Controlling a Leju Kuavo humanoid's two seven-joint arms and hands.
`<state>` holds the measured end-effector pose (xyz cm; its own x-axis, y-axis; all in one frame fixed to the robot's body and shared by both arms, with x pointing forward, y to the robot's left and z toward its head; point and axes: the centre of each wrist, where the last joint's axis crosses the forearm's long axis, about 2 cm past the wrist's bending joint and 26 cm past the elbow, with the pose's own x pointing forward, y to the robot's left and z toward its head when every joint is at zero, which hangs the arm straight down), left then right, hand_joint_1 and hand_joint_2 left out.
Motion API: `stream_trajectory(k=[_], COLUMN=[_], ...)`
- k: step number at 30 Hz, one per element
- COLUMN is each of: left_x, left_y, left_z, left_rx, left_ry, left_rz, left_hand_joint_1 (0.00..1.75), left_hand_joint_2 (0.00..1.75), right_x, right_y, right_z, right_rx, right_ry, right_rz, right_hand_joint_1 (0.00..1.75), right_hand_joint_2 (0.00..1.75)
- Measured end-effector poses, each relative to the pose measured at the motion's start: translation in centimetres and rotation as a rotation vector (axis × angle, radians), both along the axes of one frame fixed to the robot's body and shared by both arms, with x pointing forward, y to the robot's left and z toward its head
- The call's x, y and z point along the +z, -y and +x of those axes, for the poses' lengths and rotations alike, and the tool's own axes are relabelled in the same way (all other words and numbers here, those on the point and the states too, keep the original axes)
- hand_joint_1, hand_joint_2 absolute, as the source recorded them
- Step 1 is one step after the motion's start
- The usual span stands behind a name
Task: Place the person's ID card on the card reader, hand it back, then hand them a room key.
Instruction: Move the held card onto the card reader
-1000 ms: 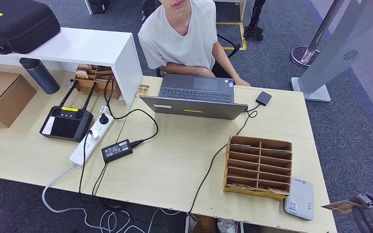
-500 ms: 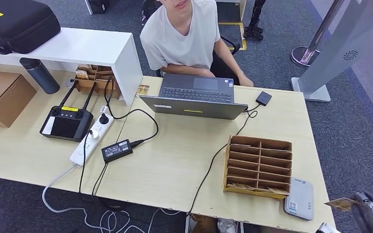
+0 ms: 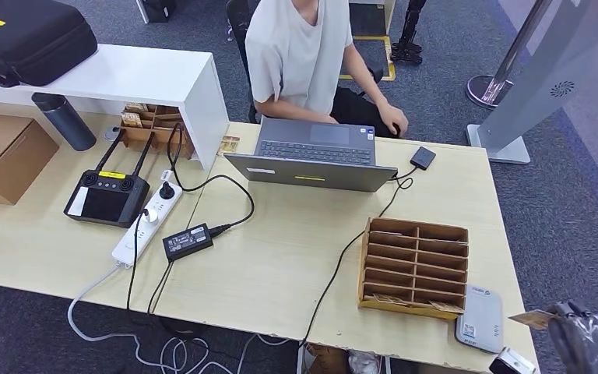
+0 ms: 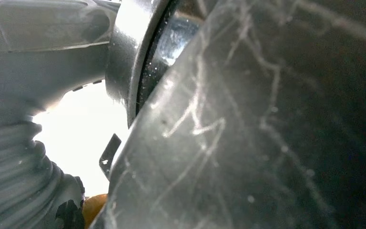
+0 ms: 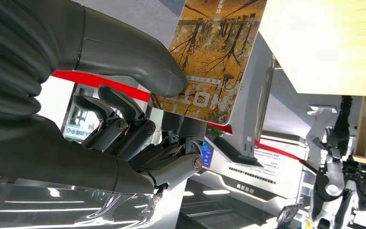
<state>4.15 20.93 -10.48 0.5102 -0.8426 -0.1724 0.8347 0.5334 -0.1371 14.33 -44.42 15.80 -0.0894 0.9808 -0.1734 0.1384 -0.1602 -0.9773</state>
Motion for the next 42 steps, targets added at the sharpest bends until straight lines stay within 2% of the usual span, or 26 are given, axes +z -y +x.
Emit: stream_trajectory(k=[22,42], left_x=[0.0,0.1], left_y=[-0.1,0.3], left_z=[0.0,0.0], left_rx=[0.000,-0.011], left_ry=[-0.001,0.011], left_rz=[-0.001,0.002], left_hand_joint_1=[0.00,0.00], left_hand_joint_2=[1.75,1.75], right_x=[-2.7,-5.6], right_y=[-1.9,-4.4], right_z=[0.6,-1.5], right_rx=[0.003,-0.029], right_ry=[-0.042,-0.142], right_rz=[0.061,0.158], right_hand_joint_1=[1.75,1.75], right_hand_joint_2=[1.75,1.75])
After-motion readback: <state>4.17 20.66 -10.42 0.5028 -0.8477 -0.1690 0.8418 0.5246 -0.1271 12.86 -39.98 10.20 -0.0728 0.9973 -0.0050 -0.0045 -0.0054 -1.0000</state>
